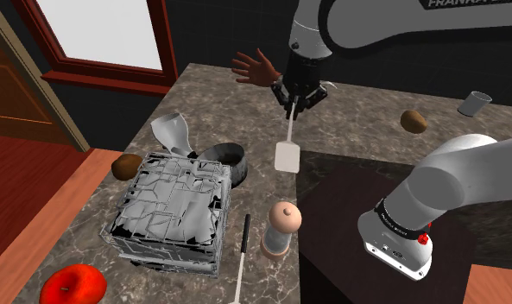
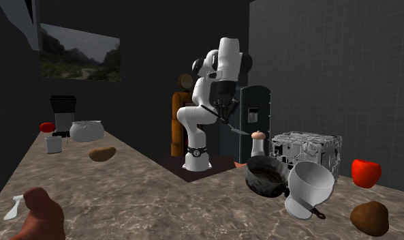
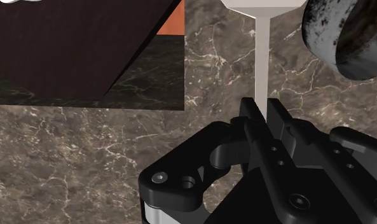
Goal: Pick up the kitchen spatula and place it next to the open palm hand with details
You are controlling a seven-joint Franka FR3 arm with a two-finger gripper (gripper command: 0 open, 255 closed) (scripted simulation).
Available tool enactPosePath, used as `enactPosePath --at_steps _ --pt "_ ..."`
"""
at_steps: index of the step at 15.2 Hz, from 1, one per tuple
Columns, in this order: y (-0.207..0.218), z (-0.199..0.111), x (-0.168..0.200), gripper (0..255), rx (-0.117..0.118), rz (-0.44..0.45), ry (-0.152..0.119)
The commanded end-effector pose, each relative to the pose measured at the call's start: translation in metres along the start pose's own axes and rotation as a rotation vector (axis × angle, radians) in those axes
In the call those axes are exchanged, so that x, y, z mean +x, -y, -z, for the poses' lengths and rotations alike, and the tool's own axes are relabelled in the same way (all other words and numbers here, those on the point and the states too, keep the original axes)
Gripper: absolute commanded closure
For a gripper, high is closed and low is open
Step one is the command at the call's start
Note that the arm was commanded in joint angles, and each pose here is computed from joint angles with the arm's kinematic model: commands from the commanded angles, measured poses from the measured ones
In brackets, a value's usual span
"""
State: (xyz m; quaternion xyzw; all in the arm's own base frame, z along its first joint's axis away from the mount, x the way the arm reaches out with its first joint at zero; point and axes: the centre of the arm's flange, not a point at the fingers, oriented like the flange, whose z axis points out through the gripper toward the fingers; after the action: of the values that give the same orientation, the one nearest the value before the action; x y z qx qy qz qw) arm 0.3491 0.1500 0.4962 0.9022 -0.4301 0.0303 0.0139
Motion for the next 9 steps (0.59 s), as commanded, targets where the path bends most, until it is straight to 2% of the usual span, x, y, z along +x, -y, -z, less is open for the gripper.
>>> enactPosePath --at_steps 1,2,9 --pt "-0.001 0.01 0.001 255 0.0 0.0 0.0" --pt "-0.001 0.014 0.001 255 0.0 0.0 0.0" --pt "0.013 0.008 0.092 255 0.0 0.0 0.0"
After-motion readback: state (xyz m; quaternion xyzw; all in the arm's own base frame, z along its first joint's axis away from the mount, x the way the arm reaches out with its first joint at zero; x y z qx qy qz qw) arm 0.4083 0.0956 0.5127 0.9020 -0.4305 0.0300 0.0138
